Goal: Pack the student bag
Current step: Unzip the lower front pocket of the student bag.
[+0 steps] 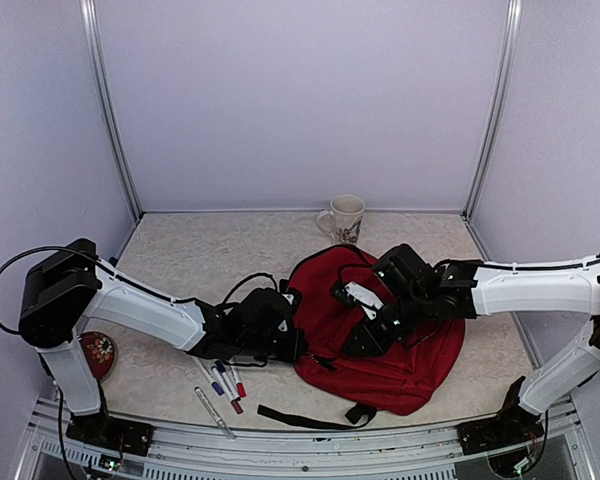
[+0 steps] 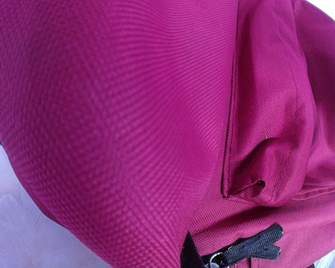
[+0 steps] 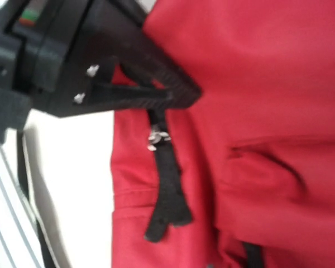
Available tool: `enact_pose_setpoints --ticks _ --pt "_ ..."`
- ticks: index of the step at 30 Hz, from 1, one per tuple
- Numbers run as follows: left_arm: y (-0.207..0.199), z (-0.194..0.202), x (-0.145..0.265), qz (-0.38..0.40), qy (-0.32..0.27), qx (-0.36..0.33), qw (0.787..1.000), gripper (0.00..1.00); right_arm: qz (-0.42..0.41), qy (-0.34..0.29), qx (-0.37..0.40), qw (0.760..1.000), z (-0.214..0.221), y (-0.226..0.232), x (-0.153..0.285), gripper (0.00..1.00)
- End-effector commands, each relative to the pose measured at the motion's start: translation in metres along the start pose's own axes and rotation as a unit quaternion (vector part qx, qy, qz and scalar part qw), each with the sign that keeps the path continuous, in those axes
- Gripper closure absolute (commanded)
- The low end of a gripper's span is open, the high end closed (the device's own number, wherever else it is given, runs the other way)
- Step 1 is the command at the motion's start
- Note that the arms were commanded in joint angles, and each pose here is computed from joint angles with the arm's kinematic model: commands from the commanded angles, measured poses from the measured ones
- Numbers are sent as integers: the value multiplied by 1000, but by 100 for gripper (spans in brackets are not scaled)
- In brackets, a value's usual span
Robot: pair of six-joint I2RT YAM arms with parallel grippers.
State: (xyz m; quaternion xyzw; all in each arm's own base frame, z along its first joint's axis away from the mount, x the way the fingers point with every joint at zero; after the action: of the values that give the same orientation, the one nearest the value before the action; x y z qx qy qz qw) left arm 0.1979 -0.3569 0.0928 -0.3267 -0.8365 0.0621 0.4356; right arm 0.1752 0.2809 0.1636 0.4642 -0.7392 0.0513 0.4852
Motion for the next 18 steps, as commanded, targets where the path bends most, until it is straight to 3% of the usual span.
enact_pose_setpoints --ticks 1,6,18 --pt "0 -2 2 -14 3 -13 1000 100 64 -11 -23 998 2 -18 11 72" --pt "0 -1 3 -14 3 -13 1000 100 126 6 -69 990 11 -47 8 78" --pt "-3 -3 4 -9 -1 -18 1000 100 118 22 -58 991 38 -51 -19 80"
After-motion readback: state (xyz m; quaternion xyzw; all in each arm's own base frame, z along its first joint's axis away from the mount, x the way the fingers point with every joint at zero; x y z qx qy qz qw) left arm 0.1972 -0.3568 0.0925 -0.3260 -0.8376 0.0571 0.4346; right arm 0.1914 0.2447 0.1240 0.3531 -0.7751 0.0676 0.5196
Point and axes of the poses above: each gripper's point midway between its finger pads, its own x axis back along the fingers, its own y axis along the line the jaws close on, z = x × y, the point moved 7 cm from there along x, back along the fingers, and after that the axes turned 4 degrees about -x, right-handed, at the moved point
